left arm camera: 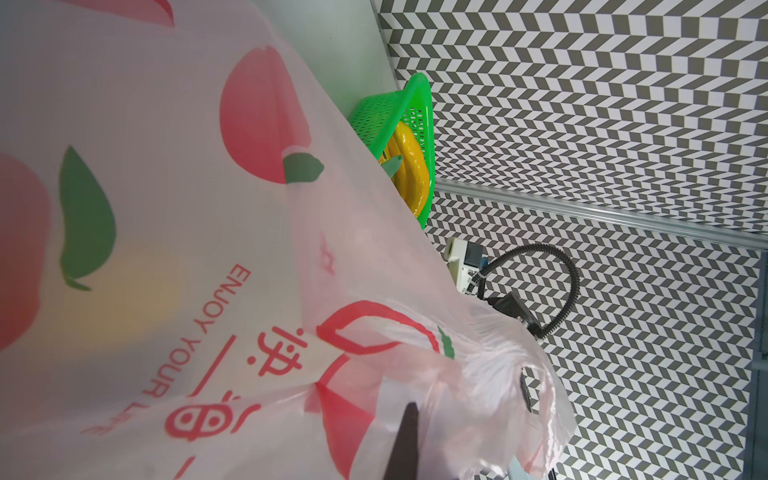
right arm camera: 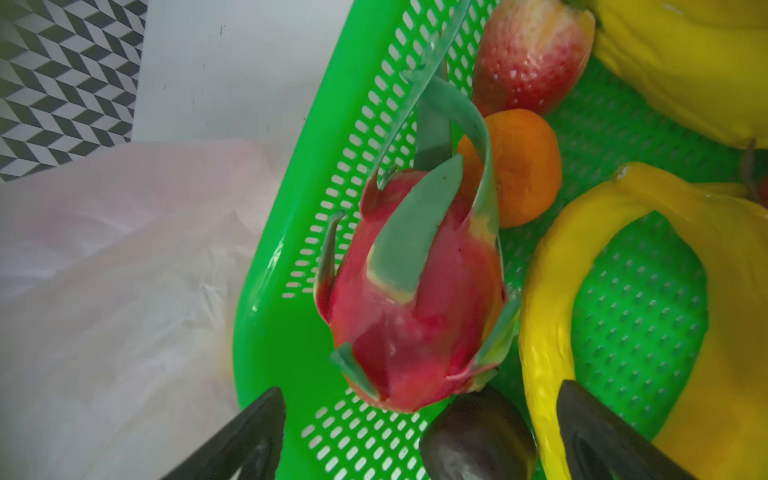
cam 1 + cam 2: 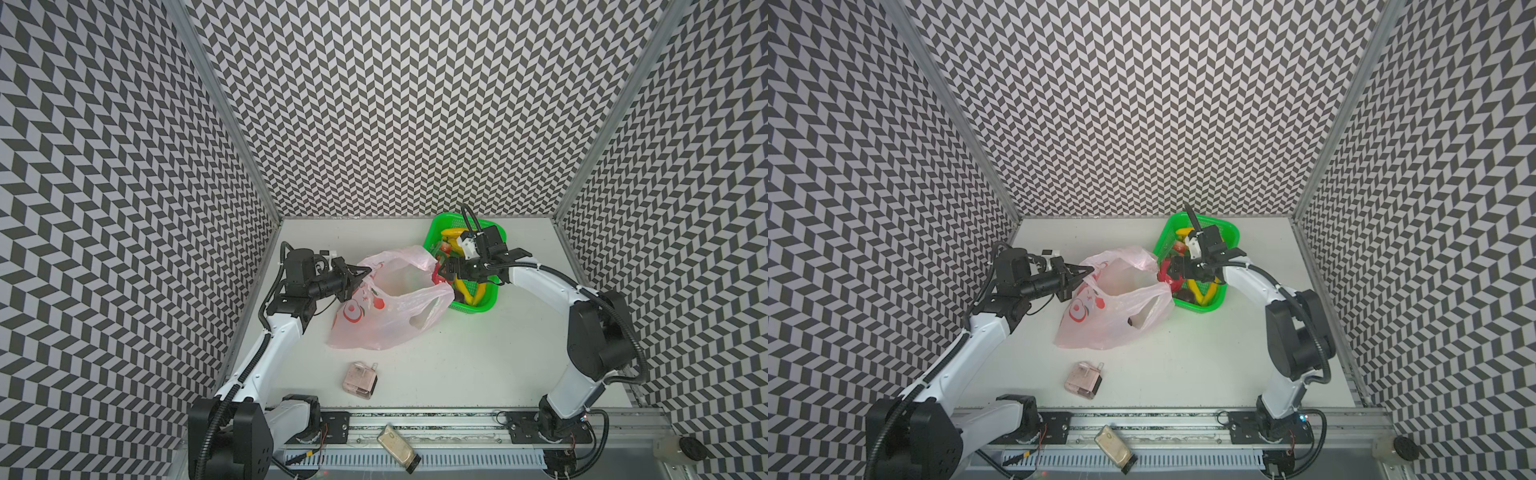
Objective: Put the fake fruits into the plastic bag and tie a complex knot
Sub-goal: 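Withdraw the right gripper from the bag back over the green basket, then grasp the pink dragon fruit in the basket with the right gripper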
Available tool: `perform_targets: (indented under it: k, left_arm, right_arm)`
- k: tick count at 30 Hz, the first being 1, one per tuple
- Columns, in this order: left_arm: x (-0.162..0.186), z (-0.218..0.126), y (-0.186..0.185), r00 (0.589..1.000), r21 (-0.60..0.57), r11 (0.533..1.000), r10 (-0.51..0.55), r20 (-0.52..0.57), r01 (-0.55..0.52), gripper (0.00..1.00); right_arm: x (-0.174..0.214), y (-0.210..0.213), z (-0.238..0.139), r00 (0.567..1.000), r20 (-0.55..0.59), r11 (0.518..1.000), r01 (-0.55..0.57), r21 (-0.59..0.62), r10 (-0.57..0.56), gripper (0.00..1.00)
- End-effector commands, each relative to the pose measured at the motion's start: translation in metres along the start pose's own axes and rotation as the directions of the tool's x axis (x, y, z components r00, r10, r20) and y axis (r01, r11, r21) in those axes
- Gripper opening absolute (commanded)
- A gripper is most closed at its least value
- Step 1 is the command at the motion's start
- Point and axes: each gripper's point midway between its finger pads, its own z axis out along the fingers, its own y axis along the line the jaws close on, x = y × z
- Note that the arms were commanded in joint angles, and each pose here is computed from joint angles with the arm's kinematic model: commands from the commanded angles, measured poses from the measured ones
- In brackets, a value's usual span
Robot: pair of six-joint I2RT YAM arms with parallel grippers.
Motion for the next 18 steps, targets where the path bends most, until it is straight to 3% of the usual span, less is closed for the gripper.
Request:
perform_targets:
  k: [1, 7, 18]
  left_arm:
    - [0.002, -0.004, -0.002, 1.000, 0.004, 1.000, 0.005, -0.006, -0.005, 0.00]
    - [0.002, -0.003, 0.000, 1.000, -0.001, 1.000, 0.003, -0.005, -0.003, 0.00]
    - [0.001, -0.003, 0.002, 1.000, -0.007, 1.000, 0.005, -0.003, -0.005, 0.00]
  right_arm:
    - [-0.004, 0.002, 0.009, 1.000, -0.009, 1.000, -0.004, 0.008, 0.004, 0.99]
    - [-0.003, -0.005, 0.029, 0.999, -0.036, 0.999, -0.038, 0.019, 0.038, 0.99]
    - [-0.001, 0.003, 0.062, 0.996, -0.068, 0.995, -0.062, -0.074, 0.057, 0.99]
